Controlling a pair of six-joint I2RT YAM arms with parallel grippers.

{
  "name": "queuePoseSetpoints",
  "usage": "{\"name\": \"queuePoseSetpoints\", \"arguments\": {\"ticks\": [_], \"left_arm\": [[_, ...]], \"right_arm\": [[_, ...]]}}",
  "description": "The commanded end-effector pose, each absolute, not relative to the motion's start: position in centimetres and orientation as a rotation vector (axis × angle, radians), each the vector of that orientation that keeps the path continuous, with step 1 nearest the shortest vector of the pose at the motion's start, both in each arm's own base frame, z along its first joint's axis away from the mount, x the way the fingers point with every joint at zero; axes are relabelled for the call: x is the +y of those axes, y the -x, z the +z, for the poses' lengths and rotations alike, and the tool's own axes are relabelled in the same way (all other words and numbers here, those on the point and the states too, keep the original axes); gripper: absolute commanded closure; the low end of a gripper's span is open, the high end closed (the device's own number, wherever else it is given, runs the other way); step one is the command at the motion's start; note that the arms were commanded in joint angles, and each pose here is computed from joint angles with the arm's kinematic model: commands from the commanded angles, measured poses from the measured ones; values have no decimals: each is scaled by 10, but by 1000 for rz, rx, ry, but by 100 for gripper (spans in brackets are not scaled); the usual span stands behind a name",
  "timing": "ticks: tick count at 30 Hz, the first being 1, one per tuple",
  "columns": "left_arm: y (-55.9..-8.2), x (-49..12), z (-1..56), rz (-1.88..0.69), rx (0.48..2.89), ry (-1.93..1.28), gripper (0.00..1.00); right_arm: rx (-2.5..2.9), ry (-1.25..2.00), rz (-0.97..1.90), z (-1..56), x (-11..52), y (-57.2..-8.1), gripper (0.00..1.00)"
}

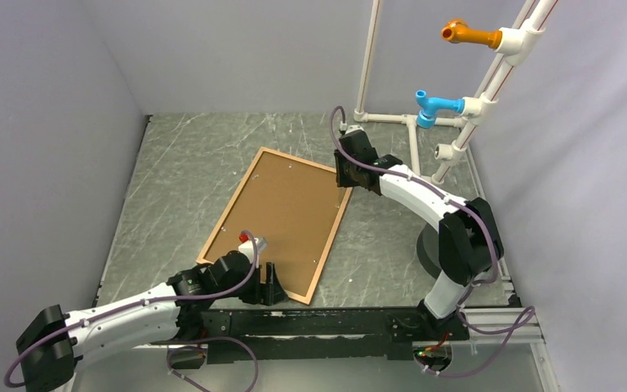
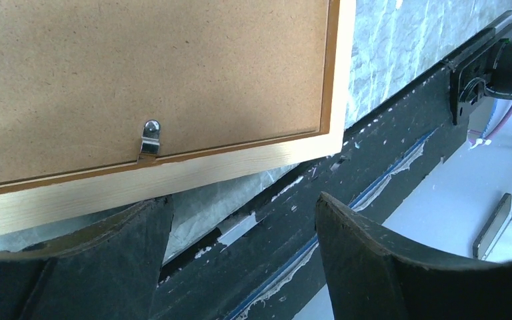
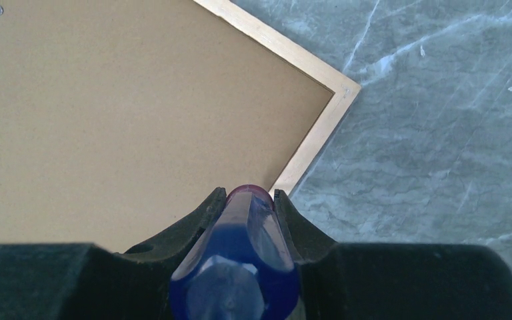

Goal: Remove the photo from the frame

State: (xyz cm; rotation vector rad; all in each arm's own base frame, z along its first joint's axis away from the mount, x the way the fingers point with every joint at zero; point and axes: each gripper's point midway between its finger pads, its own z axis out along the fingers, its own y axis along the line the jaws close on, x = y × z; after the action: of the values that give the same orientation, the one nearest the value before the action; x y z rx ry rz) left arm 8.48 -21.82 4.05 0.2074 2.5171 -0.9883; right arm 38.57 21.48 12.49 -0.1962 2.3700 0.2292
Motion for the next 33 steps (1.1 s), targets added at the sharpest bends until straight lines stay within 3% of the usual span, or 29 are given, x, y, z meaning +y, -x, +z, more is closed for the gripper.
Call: {"name": "queuePoseSetpoints", "arguments": {"ticks": [1, 8, 23, 33], "left_arm": [[-97, -230, 58, -1027, 2438, -194, 18], [-103, -231, 66, -1012, 2423, -175, 17], [-104, -244, 61, -1042, 2441, -175, 17], [-101, -244, 62, -1081, 2434, -159, 17]], "right_arm": [[2294, 189, 218, 144, 220, -407, 100], [2332, 203, 157, 124, 211, -403, 100], [2391, 176, 337, 114, 217, -352, 100], [2387, 173, 322, 108, 216, -354, 100]]}}
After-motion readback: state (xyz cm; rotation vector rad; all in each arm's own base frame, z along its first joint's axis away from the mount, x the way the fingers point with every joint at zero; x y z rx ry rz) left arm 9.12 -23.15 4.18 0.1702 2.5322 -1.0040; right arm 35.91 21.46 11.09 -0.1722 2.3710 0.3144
